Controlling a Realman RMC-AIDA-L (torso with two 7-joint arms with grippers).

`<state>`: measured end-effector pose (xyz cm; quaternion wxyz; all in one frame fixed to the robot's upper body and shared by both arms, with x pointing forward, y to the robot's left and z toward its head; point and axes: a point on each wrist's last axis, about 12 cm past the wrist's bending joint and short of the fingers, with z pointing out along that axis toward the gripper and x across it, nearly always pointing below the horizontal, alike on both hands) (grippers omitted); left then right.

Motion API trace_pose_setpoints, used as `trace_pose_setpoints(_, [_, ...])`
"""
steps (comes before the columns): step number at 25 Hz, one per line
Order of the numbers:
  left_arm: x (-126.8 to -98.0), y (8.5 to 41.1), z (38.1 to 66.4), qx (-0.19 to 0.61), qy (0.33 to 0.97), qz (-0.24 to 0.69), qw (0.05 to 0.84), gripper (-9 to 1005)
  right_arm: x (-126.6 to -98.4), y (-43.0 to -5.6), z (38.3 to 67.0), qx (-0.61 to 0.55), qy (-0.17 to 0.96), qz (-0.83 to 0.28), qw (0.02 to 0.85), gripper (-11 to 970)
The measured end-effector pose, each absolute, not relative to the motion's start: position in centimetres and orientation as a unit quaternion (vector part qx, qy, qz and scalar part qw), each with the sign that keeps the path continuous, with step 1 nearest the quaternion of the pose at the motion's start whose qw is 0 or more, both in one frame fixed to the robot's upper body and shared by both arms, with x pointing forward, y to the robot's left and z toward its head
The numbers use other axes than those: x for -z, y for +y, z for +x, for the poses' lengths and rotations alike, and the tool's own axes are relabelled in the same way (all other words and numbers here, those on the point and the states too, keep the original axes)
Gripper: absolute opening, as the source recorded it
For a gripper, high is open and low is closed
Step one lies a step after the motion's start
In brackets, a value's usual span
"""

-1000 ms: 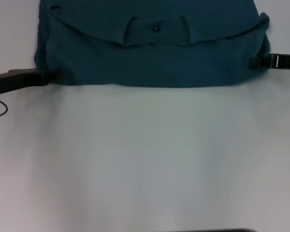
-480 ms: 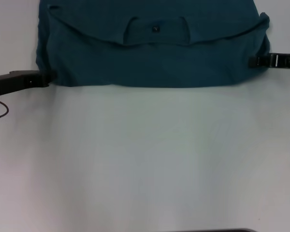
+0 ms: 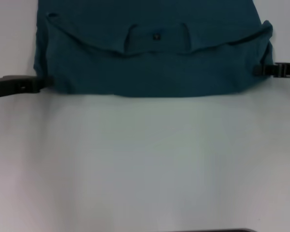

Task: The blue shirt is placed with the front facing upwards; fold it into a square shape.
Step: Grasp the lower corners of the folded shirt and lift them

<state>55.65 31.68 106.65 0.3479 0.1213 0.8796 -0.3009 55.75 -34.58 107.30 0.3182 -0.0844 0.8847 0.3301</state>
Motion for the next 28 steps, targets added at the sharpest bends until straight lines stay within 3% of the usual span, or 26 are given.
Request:
trace_pose_setpoints(11, [-106.9,33.5,52.0,0.37,0.872,0.136,0.288,-1,-106.4,-37.8,50.8,-0.341,0.888,-0.066,0.302,36])
trace_pose_setpoints(28, [-107.4,34.6,48.9,0.425,0.86,0.155,0.236,0,-105.3,-39.2,42.3,-0.401,0.868,-0.087,0.281,36])
